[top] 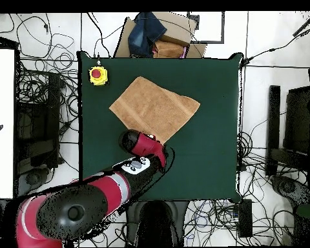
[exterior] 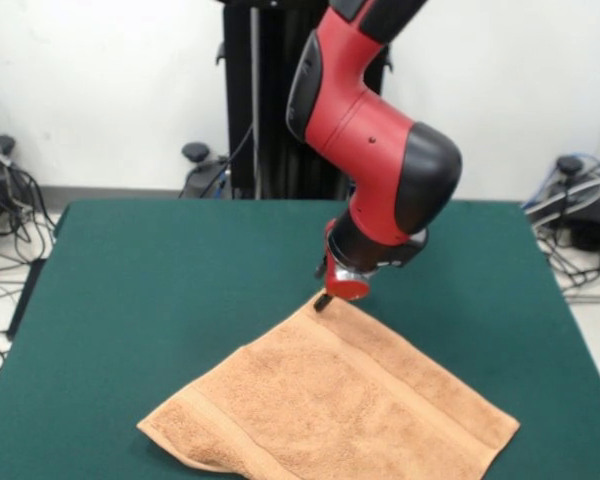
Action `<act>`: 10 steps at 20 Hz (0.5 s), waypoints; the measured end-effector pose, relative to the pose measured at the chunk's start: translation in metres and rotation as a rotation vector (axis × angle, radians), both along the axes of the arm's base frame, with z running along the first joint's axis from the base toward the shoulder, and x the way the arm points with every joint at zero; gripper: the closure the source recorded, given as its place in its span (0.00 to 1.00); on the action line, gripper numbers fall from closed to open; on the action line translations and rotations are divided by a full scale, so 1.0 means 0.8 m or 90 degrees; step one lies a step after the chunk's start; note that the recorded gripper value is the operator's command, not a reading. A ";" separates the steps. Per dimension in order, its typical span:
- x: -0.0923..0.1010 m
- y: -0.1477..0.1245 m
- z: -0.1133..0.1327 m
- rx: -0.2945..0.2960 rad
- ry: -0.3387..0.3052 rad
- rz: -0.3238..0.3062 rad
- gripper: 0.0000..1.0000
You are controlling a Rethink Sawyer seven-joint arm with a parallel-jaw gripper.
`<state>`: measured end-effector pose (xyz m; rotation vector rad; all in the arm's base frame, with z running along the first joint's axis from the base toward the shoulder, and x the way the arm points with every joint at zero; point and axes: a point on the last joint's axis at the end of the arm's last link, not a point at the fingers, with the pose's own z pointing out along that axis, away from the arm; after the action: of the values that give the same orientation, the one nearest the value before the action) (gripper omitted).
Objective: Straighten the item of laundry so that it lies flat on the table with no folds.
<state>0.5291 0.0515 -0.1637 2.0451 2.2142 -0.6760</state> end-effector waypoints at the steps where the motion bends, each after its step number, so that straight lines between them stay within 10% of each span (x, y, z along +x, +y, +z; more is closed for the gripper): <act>1: -0.002 -0.001 0.003 0.002 0.001 -0.005 0.00; 10: -0.014 -0.006 0.016 0.007 0.007 -0.029 0.00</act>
<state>0.5178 0.0465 -0.1506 2.1086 2.1885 -0.6814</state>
